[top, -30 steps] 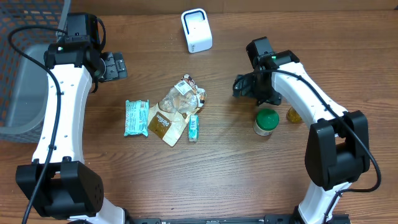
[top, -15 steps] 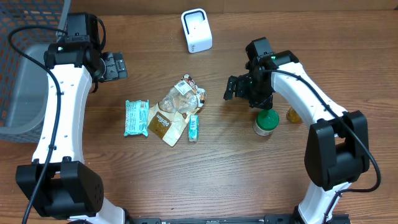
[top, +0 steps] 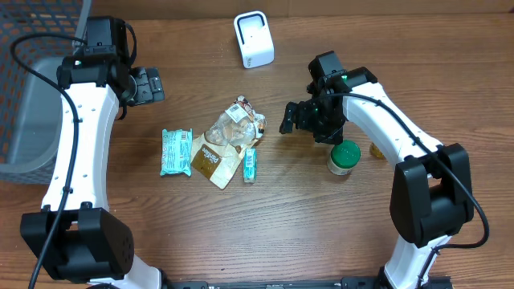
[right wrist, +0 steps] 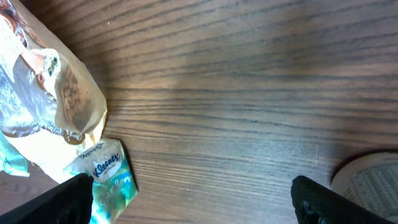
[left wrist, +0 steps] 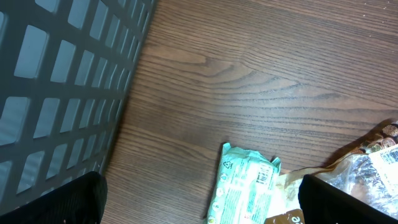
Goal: Scan the item barcode
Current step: 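Open the right gripper and lift it off the tub, then move the open right gripper left over the Kleenex tissue pack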
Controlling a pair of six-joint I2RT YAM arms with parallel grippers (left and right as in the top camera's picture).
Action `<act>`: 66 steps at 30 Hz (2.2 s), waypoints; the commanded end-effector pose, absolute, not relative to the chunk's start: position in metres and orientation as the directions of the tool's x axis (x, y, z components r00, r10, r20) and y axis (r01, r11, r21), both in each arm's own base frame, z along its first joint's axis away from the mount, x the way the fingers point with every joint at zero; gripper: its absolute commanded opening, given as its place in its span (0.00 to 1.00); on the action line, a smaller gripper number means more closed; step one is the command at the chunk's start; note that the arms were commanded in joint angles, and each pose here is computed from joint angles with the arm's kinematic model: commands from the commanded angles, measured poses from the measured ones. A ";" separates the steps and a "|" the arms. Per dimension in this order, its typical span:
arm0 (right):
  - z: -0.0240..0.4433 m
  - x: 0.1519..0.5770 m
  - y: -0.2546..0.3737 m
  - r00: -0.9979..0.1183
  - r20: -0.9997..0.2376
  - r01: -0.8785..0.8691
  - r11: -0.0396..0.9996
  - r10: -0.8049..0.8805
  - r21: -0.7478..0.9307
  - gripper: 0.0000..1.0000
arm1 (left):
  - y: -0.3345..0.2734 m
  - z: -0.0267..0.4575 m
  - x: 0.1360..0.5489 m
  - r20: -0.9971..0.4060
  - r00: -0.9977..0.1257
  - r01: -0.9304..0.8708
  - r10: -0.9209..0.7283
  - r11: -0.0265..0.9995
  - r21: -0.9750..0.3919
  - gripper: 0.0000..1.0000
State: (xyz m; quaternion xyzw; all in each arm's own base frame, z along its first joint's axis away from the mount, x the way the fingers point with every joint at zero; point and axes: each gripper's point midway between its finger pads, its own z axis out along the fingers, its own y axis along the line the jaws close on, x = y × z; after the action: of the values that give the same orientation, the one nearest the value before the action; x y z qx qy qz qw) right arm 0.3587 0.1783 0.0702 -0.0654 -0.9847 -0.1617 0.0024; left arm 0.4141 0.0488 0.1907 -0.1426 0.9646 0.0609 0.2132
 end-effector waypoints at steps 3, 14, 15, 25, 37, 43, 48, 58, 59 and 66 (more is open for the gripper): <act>0.085 0.356 0.188 -0.994 -0.001 0.100 0.934 0.106 0.342 0.98 | 0.050 0.200 0.417 -0.452 -0.857 -0.303 -0.247 0.951 0.056 1.00; 0.085 0.345 0.203 -0.998 0.008 0.060 0.940 0.061 0.337 0.99 | 0.050 0.200 0.417 -0.452 -0.857 -0.303 -0.247 0.951 0.056 1.00; 0.085 0.344 0.205 -0.998 0.007 0.055 0.940 0.056 0.337 1.00 | 0.050 0.200 0.417 -0.452 -0.857 -0.303 -0.247 0.951 0.056 0.99; 0.085 0.345 0.208 -0.998 0.003 0.057 0.937 0.060 0.345 1.00 | 0.050 0.200 0.417 -0.452 -0.857 -0.303 -0.247 0.951 0.056 0.99; 0.085 0.332 0.203 -0.995 0.061 0.095 0.943 0.079 0.318 0.56 | 0.050 0.200 0.417 -0.452 -0.857 -0.303 -0.247 0.951 0.056 1.00; 0.095 0.322 0.213 -0.998 0.045 0.057 0.945 0.044 0.322 0.55 | 0.050 0.200 0.417 -0.452 -0.857 -0.303 -0.247 0.951 0.056 0.99; 0.111 0.312 0.226 -1.000 -0.015 -0.013 0.951 -0.009 0.310 0.55 | 0.050 0.200 0.417 -0.452 -0.857 -0.303 -0.247 0.951 0.056 1.00; 0.118 0.291 0.235 -0.999 -0.049 -0.013 0.978 -0.003 0.209 0.58 | 0.050 0.200 0.417 -0.452 -0.857 -0.303 -0.247 0.951 0.056 1.00; 0.118 0.290 0.235 -0.999 -0.048 -0.012 0.979 -0.002 0.203 0.58 | 0.050 0.200 0.417 -0.452 -0.857 -0.303 -0.247 0.951 0.056 1.00; 0.120 0.287 0.240 -0.994 -0.109 0.009 0.991 0.024 0.137 0.60 | 0.050 0.200 0.417 -0.452 -0.857 -0.303 -0.247 0.951 0.056 0.99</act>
State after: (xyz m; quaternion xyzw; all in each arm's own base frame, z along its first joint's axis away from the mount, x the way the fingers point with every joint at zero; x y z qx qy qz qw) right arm 0.2820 0.2411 0.1054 0.0120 -0.9966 -0.0800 -0.0164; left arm 0.4141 0.0488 0.1907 -0.1426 0.9646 0.0609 0.2132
